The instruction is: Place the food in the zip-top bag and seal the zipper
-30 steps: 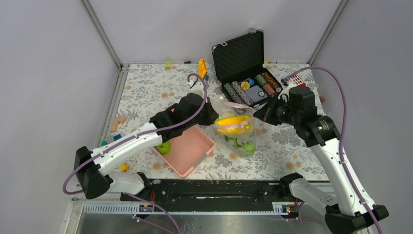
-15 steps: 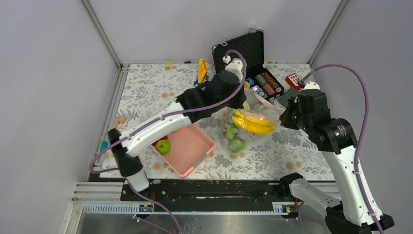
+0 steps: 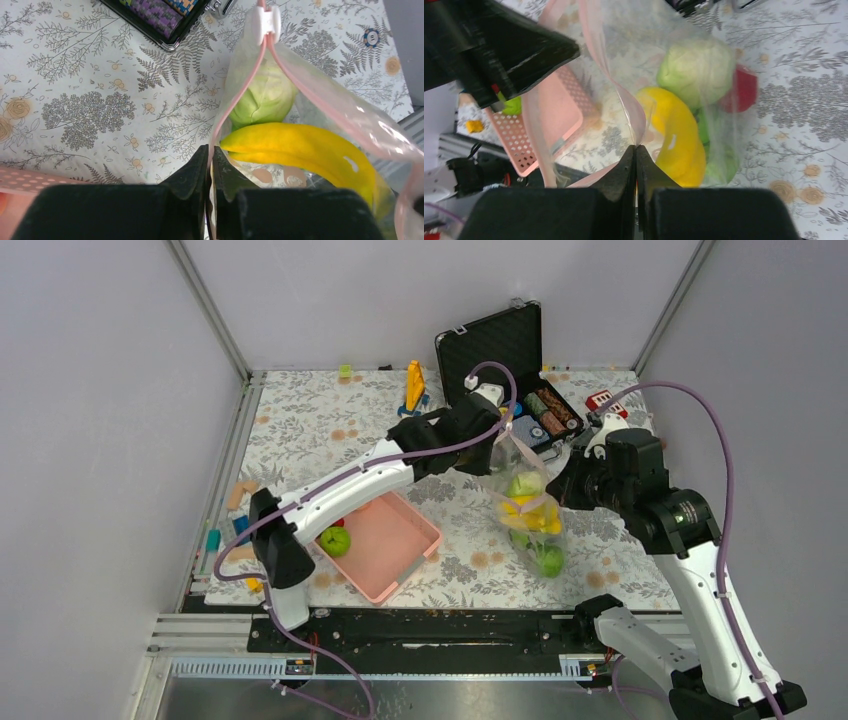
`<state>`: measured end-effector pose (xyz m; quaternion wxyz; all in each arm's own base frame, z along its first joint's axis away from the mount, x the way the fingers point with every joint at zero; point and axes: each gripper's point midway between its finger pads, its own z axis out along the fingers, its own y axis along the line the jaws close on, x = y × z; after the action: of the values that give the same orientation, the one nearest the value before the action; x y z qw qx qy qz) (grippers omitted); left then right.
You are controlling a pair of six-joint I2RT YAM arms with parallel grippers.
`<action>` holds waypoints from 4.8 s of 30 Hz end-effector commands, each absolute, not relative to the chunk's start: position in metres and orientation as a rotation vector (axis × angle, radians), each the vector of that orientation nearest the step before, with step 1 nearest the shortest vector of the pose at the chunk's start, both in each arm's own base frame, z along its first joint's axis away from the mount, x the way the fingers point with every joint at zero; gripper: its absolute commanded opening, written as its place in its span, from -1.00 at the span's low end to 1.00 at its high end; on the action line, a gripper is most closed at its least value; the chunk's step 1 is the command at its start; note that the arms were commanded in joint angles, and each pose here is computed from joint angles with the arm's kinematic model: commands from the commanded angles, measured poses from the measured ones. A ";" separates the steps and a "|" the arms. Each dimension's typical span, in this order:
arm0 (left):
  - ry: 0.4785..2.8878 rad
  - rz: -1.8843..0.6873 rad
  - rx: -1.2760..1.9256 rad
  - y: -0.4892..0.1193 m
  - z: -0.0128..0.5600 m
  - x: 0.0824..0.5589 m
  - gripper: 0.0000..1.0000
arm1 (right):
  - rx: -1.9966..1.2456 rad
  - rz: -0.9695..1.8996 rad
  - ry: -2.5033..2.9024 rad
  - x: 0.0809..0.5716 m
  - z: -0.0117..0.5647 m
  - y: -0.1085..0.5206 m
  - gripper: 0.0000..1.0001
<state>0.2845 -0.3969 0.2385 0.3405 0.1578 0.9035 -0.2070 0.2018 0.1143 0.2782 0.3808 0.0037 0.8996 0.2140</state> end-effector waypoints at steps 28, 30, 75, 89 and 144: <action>2.106 -0.426 -0.039 -0.230 0.284 0.264 0.97 | 0.093 0.487 2.102 0.222 0.286 0.101 -1.00; 2.143 -0.352 -0.132 -0.205 0.267 0.264 0.97 | 0.116 0.447 2.096 0.225 0.284 0.094 -1.00; 2.551 0.150 -0.516 -0.095 0.065 0.236 0.90 | 0.154 0.343 2.107 0.228 0.276 0.079 -0.98; 2.706 0.147 -0.512 -0.106 0.035 0.218 0.78 | 0.163 0.329 2.110 0.230 0.276 0.077 -0.98; 1.891 -1.076 0.376 -0.354 0.382 0.260 -0.50 | 0.180 0.318 2.108 0.229 0.273 0.074 -0.97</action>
<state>0.2670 -0.3159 0.3321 0.4149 0.0838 0.8245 -0.3756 0.2264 0.0736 0.2690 0.4711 0.0747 0.8697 0.1265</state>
